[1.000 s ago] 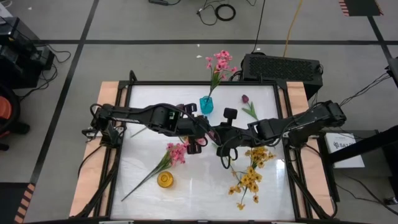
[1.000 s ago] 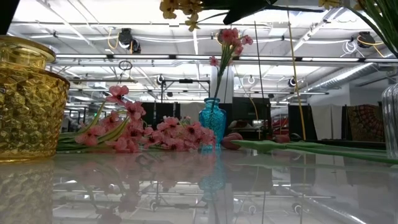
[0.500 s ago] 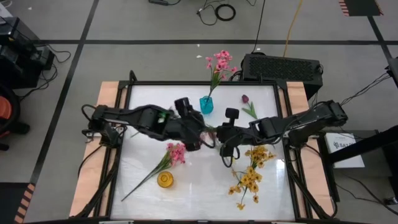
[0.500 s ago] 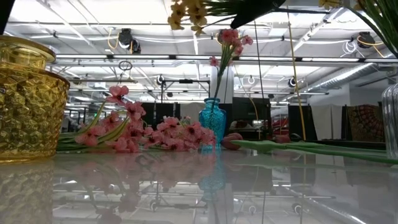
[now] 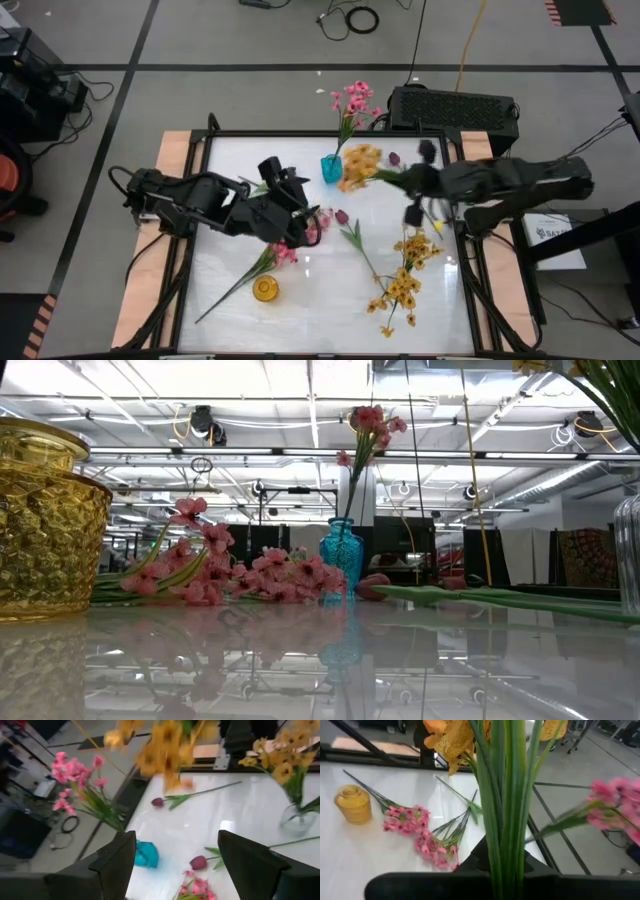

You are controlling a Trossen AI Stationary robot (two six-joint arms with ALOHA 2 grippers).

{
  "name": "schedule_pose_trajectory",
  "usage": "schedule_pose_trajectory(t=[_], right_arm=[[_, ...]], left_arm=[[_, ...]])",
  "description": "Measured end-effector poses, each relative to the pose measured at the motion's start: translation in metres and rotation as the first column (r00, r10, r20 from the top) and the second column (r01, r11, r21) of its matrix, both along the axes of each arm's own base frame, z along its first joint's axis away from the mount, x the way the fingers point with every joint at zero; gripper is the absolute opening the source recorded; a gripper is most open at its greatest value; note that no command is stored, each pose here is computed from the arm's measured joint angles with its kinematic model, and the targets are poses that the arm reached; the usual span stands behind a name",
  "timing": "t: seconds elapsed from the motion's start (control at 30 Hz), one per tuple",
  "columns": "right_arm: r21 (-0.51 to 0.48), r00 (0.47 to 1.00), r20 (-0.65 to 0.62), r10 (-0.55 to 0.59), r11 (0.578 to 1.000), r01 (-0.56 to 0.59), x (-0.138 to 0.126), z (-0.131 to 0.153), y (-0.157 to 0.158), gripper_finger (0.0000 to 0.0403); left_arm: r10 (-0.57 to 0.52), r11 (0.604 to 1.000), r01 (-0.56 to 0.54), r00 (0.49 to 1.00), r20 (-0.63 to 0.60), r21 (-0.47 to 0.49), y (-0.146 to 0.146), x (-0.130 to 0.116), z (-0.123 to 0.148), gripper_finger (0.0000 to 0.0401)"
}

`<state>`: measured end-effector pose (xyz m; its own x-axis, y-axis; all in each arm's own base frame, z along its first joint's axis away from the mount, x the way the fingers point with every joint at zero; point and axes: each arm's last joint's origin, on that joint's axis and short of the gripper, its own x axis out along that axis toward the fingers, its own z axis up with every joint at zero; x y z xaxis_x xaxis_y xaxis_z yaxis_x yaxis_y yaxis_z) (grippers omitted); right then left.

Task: Sort flowers into vase by color
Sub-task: Put the yellow flowers into the transparent vase

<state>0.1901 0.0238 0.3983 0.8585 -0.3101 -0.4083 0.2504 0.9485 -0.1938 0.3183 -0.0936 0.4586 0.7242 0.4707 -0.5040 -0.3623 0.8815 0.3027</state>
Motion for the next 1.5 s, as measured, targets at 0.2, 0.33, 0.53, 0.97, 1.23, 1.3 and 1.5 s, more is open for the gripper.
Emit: schedule_pose_trajectory(t=[0.2,0.33,0.53,0.97,1.23,1.3,1.5], right_arm=[[0.068,0.999,0.046,-0.022,0.998,0.019,-0.041,-0.009,-0.008,0.0000],[0.097,0.985,0.175,-0.006,0.995,-0.011,-0.050,-0.013,-0.009,0.0000],[0.058,0.883,0.458,0.105,0.987,-0.147,-0.039,-0.008,-0.004,0.0000],[-0.098,0.599,0.757,0.260,0.952,-0.290,0.015,-0.007,0.011,0.0000],[-0.175,0.507,0.749,0.427,0.865,-0.470,0.037,-0.017,0.022,0.0000],[-0.201,0.503,0.732,0.460,0.851,-0.485,0.043,-0.021,0.024,0.0000],[-0.219,0.515,0.715,0.473,0.851,-0.478,0.061,-0.033,0.028,0.0000]], left_arm=[[0.095,0.994,-0.094,0.995,-0.019,0.054,0.001,-0.006,-0.005,0.0287],[0.105,0.994,-0.105,0.994,0.013,0.030,-0.001,0.001,-0.010,0.0287],[0.025,0.998,-0.033,0.991,0.129,0.059,-0.012,0.033,-0.027,0.0287],[-0.156,0.987,0.155,0.926,0.345,0.029,0.005,0.076,-0.052,0.0287],[-0.257,0.960,0.279,0.873,0.414,0.007,0.010,0.086,-0.065,0.0287],[-0.297,0.944,0.330,0.848,0.438,0.001,0.008,0.088,-0.068,0.0287],[-0.388,0.904,0.427,0.806,0.448,0.016,0.005,0.089,-0.071,0.0287]])
